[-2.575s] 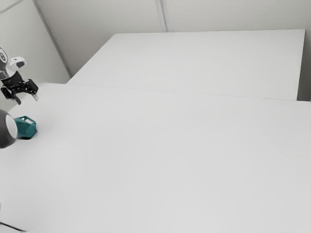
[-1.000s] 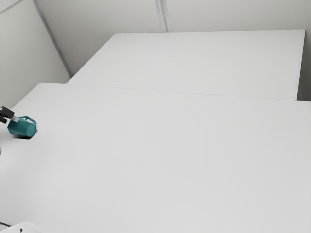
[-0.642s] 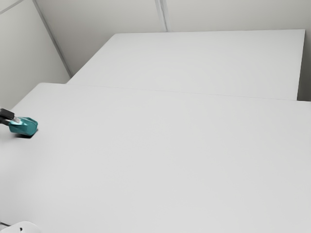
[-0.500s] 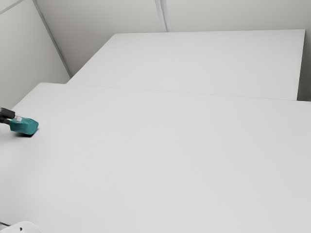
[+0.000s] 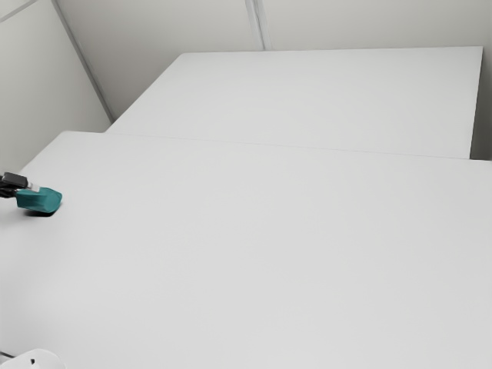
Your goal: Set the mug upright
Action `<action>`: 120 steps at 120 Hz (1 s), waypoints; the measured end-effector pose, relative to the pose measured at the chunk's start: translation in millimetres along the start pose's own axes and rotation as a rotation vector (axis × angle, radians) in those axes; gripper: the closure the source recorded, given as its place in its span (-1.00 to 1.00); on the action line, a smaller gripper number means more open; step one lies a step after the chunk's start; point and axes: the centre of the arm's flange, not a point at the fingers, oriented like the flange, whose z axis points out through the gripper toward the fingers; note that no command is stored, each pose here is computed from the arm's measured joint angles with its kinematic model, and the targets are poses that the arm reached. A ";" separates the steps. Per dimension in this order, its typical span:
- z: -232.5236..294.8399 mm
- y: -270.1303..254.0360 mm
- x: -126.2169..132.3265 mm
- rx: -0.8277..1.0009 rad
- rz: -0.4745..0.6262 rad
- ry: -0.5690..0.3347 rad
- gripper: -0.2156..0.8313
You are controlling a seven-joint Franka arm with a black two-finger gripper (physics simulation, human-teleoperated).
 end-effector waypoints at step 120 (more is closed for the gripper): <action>10.7 6.5 6.4 -0.091 0.005 0.075 0.64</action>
